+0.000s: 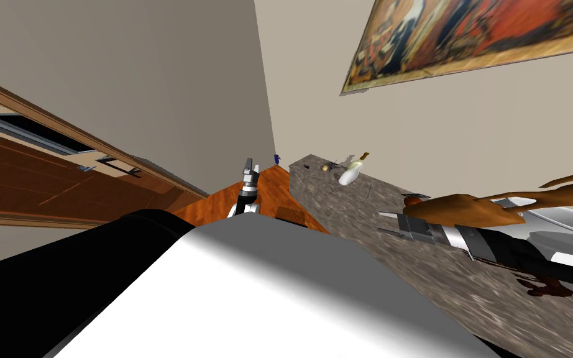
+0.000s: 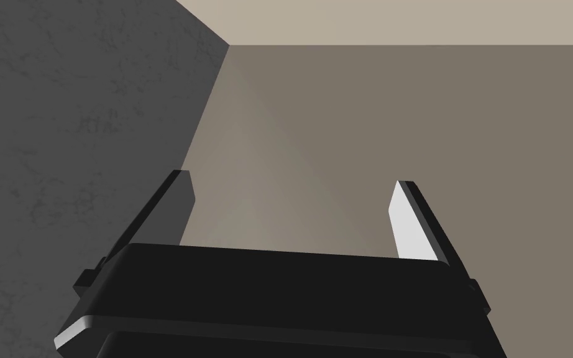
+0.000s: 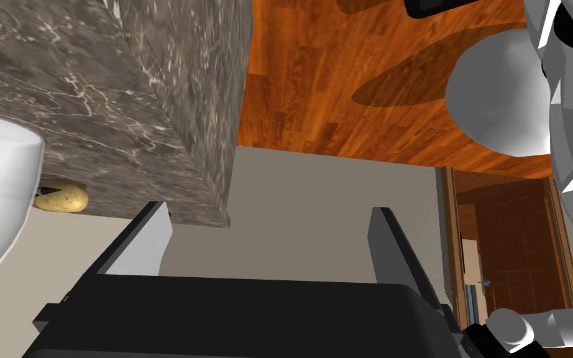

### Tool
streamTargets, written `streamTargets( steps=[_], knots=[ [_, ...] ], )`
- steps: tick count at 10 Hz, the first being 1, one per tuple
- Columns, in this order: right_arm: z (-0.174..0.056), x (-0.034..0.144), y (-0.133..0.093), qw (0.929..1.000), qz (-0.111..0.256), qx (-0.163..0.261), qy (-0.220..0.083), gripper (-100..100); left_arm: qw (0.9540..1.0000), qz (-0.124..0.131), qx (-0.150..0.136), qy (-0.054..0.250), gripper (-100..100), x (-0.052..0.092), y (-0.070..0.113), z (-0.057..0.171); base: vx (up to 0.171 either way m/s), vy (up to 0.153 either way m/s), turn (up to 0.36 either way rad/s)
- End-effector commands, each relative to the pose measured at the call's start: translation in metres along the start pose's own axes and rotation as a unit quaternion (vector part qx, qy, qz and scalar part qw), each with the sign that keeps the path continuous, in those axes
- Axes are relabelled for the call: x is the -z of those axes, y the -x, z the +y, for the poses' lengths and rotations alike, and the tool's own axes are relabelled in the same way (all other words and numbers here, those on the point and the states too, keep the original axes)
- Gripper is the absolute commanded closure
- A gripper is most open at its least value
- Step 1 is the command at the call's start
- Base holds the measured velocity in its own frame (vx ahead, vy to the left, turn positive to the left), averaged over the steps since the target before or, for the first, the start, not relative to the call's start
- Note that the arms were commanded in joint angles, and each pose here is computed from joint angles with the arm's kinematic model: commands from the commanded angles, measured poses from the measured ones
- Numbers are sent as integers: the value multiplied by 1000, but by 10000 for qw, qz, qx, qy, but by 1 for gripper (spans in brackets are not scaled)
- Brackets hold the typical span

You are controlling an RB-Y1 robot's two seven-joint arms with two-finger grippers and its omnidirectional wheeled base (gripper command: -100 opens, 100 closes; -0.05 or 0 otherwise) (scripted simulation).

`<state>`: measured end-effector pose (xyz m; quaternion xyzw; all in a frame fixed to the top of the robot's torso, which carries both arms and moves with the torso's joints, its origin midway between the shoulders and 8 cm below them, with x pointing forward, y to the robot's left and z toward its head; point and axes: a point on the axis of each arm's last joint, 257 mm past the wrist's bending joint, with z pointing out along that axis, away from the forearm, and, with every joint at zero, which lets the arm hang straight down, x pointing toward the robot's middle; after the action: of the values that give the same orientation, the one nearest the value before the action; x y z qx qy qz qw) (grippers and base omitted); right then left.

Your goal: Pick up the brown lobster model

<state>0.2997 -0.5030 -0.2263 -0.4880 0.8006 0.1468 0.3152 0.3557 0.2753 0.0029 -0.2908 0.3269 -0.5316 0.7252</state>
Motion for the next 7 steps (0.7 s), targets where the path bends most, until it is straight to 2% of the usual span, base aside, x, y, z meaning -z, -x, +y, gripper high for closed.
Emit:
streamTargets(
  steps=[1, 3, 7],
  knots=[
    [-12, 11, 4, 9997, -160, -64, -189, -100, 10000, 0, 0, 0, 0, 0, 0, 0, -190, 12, 127],
    [-23, 22, 4, 9991, -201, -113, -369, -100, 10000, 0, 0, 0, 0, 0, 0, 0, -175, -13, 90],
    [-42, 46, 4, 9969, -262, -197, -711, -100, 10000, 0, -2, 1, 0, 0, 0, 0, -92, -42, 66]
  ],
)
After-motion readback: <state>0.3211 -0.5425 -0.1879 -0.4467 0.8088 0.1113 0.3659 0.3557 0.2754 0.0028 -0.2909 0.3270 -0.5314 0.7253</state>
